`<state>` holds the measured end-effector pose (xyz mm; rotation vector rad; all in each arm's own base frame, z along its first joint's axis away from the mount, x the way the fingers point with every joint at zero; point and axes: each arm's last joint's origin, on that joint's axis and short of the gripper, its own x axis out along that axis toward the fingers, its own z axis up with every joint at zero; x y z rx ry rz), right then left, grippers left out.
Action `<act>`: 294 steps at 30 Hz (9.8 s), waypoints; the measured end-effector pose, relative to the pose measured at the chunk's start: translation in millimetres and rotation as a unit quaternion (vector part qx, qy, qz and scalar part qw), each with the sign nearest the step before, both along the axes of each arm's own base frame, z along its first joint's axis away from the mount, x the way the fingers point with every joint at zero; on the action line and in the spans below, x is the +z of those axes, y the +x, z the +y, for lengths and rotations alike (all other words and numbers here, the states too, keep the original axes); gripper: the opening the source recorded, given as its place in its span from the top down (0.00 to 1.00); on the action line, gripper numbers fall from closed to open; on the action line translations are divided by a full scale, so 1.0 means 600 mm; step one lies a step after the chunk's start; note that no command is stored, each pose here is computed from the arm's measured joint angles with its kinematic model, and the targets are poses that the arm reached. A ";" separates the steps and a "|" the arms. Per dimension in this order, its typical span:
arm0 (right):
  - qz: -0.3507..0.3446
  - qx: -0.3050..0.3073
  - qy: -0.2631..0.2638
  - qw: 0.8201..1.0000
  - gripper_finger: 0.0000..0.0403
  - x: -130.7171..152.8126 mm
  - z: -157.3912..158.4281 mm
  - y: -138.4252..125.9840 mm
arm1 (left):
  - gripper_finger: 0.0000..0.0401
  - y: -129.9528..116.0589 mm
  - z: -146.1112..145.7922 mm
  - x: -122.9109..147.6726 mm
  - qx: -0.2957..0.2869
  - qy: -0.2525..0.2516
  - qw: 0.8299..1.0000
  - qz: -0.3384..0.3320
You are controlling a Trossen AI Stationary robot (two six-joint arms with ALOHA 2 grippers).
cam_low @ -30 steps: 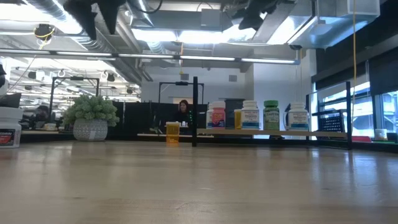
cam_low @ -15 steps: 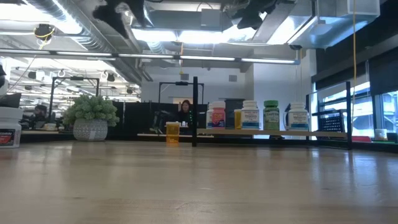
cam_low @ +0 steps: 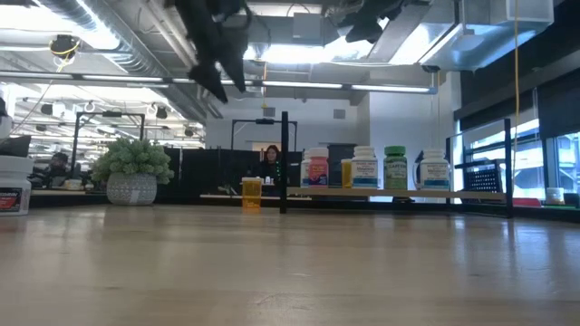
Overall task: Pick and place medicine bottles onto shelf by color
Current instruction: Put the orange medicine bottle on the shelf
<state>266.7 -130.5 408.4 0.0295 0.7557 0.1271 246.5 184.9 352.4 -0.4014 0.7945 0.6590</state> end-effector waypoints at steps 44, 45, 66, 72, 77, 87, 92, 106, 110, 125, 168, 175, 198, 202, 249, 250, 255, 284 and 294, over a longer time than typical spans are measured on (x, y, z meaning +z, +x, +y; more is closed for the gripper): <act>-0.023 -0.002 -0.011 1.000 0.33 0.005 -0.003 0.005 | 0.14 0.080 0.178 -0.263 -0.274 0.046 0.949 0.150; -0.023 -0.002 -0.012 1.000 0.33 0.005 -0.003 0.005 | 0.14 0.081 0.178 -0.265 -0.274 0.044 0.949 0.150; -0.029 -0.003 -0.015 0.999 0.33 0.007 -0.005 0.007 | 0.14 0.101 0.165 -0.263 -0.256 0.067 0.951 0.160; -0.029 -0.003 -0.015 0.999 0.33 0.007 -0.005 0.007 | 0.14 0.101 0.165 -0.263 -0.238 0.060 0.956 0.160; -0.029 -0.003 -0.015 0.999 0.33 0.007 -0.005 0.007 | 0.15 0.100 0.165 -0.263 -0.222 0.059 0.959 0.165; -0.029 -0.003 -0.015 0.999 0.33 0.007 -0.005 0.007 | 0.28 0.101 0.166 -0.262 -0.204 0.052 0.965 0.157; -0.029 -0.003 -0.015 0.999 0.33 0.007 -0.005 0.007 | 0.32 0.102 0.165 -0.262 -0.204 0.051 0.965 0.157; -0.029 -0.003 -0.015 0.999 0.33 0.007 -0.005 0.007 | 0.46 0.102 0.164 -0.262 -0.204 0.049 0.966 0.153; -0.029 -0.003 -0.015 0.999 0.33 0.007 -0.005 0.007 | 0.48 0.101 0.162 -0.262 -0.200 0.035 0.968 0.146; -0.029 -0.003 -0.015 0.999 0.33 0.007 -0.005 0.007 | 0.48 0.089 0.149 -0.260 -0.186 -0.015 0.968 0.167; 0.020 -0.014 -0.003 1.000 0.33 0.000 0.001 -0.009 | 0.48 0.062 -0.059 -0.059 -0.160 0.010 0.977 0.140; 0.036 -0.020 0.004 0.999 0.33 -0.003 -0.002 -0.017 | 0.48 0.062 -0.096 -0.027 -0.166 0.016 0.981 0.102; 0.057 -0.048 0.041 0.996 0.33 -0.006 0.001 -0.022 | 0.48 0.113 -0.206 -0.018 -0.274 0.053 0.959 0.058; 0.049 -0.035 0.058 0.996 0.33 -0.005 0.003 -0.021 | 0.48 0.127 -0.214 0.011 -0.274 0.098 0.957 0.014; -0.011 -0.042 0.015 0.999 0.33 0.046 0.028 -0.076 | 0.48 0.311 -0.124 -0.135 -0.322 0.086 0.937 0.100; -0.012 -0.041 0.014 0.999 0.33 0.046 0.028 -0.076 | 0.48 0.313 -0.128 -0.133 -0.334 0.080 0.935 0.091; -0.012 -0.040 0.014 0.999 0.33 0.046 0.028 -0.076 | 0.48 0.317 -0.150 -0.133 -0.368 0.076 0.923 0.084; 0.015 -0.007 0.063 0.998 0.33 0.040 0.046 -0.084 | 0.48 0.343 -0.195 -0.190 -0.413 0.027 0.905 0.101; 0.015 -0.005 0.061 0.998 0.33 0.040 0.046 -0.084 | 0.48 0.359 -0.195 -0.239 -0.405 0.027 0.904 0.134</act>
